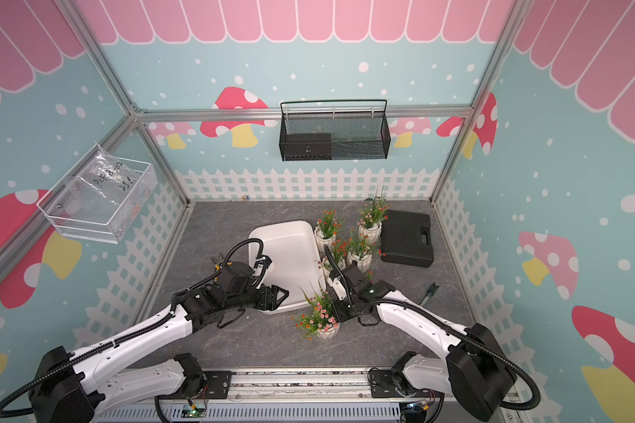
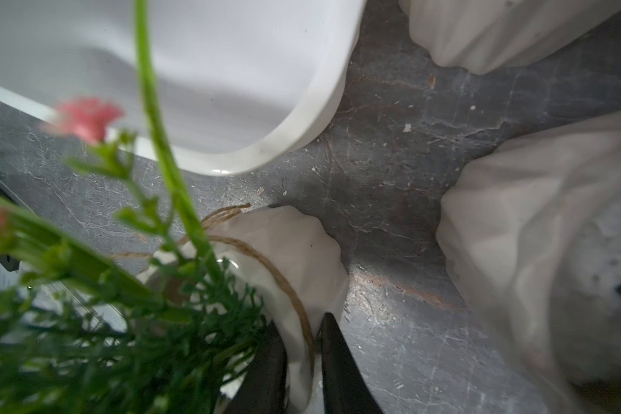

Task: Put the potted gypsophila into the storage box
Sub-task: Pick up the baby's breath potted plant from the center of the board, then place the baby's breath potted plant at the storage box.

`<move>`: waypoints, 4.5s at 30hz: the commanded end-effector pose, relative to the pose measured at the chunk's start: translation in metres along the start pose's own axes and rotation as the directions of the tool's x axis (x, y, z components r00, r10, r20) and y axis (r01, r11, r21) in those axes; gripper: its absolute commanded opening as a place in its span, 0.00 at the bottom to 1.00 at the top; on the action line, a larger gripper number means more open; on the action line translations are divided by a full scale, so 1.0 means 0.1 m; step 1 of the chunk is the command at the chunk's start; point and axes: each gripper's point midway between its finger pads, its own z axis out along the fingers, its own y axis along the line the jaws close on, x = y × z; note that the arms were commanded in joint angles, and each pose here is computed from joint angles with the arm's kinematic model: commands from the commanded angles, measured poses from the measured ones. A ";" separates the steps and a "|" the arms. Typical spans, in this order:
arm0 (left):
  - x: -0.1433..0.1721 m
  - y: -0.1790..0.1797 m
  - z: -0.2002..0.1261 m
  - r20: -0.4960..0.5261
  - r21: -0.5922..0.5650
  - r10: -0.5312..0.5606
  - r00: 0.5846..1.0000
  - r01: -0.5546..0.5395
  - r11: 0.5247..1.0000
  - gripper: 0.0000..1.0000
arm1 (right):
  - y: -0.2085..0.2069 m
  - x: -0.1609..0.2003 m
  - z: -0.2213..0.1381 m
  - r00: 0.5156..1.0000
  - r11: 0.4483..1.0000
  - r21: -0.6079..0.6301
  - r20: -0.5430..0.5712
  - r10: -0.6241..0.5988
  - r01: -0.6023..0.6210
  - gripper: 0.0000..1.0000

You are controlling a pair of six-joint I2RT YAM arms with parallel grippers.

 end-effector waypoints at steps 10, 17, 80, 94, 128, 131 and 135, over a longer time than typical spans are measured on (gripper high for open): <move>-0.01 -0.03 -0.03 0.001 0.001 0.014 1.000 -0.014 1.000 0.77 | 0.00 0.05 -0.09 1.000 1.000 0.008 -0.006 0.002 -0.002 0.09; -0.05 -0.05 -0.08 0.024 0.010 0.016 1.000 -0.016 1.000 0.77 | 0.07 -0.03 -0.32 0.999 1.000 0.001 0.047 -0.006 0.006 0.02; -0.21 1.49 -0.12 0.246 -0.089 -0.444 0.862 0.476 0.875 0.60 | 0.89 -3.38 -0.14 0.896 0.959 0.032 0.348 -0.276 0.283 0.00; -0.18 1.41 0.01 0.199 -0.013 -0.450 0.870 0.462 0.887 0.41 | 0.83 -3.47 0.47 0.922 0.967 -0.016 0.305 -0.238 0.255 0.00; -0.14 1.36 0.06 0.173 0.015 -0.440 0.881 0.444 0.896 0.37 | 0.90 -3.46 1.20 0.942 0.978 -0.052 0.285 -0.178 0.201 0.20; -0.14 1.35 0.07 0.171 0.017 -0.441 0.881 0.445 0.896 0.40 | 0.90 -3.45 1.18 0.943 0.978 -0.054 0.282 -0.176 0.199 0.29; -0.14 1.33 0.06 0.171 0.021 -0.439 0.882 0.442 0.897 0.47 | 0.93 -3.43 1.13 0.949 0.981 -0.070 0.275 -0.154 0.180 0.34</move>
